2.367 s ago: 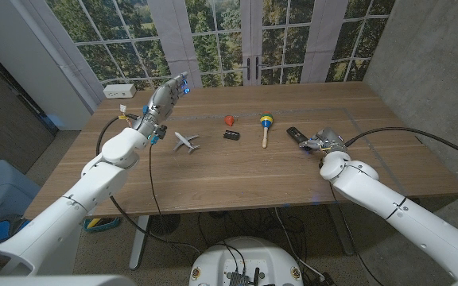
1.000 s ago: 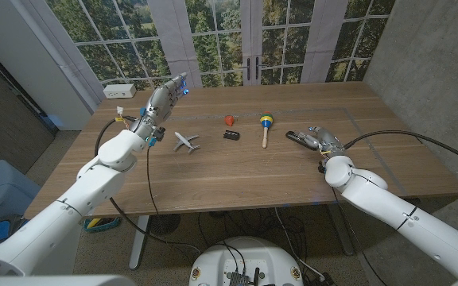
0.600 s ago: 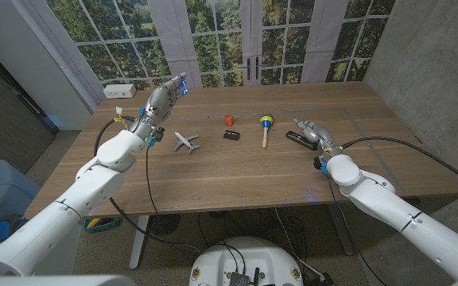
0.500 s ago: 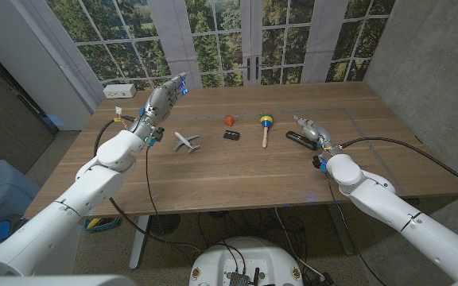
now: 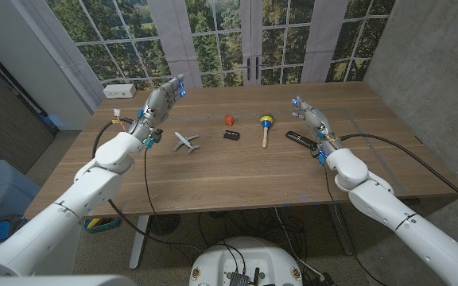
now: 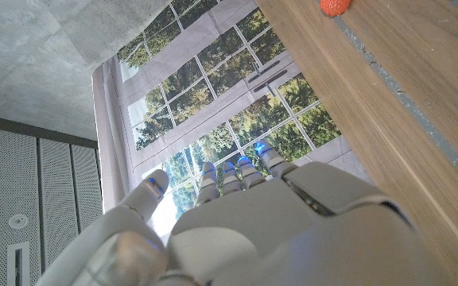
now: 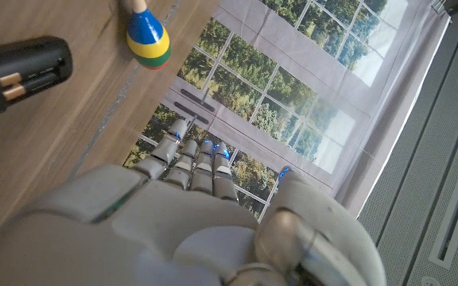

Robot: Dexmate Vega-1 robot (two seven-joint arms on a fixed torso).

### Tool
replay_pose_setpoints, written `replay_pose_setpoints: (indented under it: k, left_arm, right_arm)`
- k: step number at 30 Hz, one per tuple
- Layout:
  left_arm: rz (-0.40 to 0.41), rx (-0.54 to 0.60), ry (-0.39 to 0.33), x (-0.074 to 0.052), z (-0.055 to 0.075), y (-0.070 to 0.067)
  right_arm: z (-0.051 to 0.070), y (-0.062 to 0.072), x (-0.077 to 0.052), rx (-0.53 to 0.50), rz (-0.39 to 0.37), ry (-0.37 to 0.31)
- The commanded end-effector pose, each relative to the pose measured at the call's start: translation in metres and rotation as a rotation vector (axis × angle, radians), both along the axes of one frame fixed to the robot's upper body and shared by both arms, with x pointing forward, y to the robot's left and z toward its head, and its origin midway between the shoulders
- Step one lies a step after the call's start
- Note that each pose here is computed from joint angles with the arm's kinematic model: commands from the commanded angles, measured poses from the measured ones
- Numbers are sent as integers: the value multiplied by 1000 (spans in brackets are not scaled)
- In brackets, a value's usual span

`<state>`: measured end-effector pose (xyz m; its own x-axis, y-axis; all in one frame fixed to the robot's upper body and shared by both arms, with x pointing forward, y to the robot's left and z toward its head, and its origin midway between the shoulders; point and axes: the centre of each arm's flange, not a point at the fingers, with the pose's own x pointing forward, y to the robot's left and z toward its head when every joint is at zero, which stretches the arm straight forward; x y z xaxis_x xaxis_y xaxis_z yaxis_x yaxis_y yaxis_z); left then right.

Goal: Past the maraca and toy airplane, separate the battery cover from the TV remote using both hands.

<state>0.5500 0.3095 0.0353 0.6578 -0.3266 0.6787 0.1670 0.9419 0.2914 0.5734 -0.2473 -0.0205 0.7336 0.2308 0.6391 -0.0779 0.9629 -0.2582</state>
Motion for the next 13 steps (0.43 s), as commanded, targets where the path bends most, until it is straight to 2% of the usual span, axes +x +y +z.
replay_pose_setpoints:
  k: [1, 6, 13]
  left_arm:
    - [11, -4, 17, -1, -5, 5]
    - [22, -11, 33, -3, -8, 7]
    - [41, -14, 39, -4, -9, 10]
  right_arm:
    - [10, 1, -2, 61, 83, -37]
    - [12, 0, -1, 87, 103, -44]
    - [15, -2, -5, 125, 115, -90]
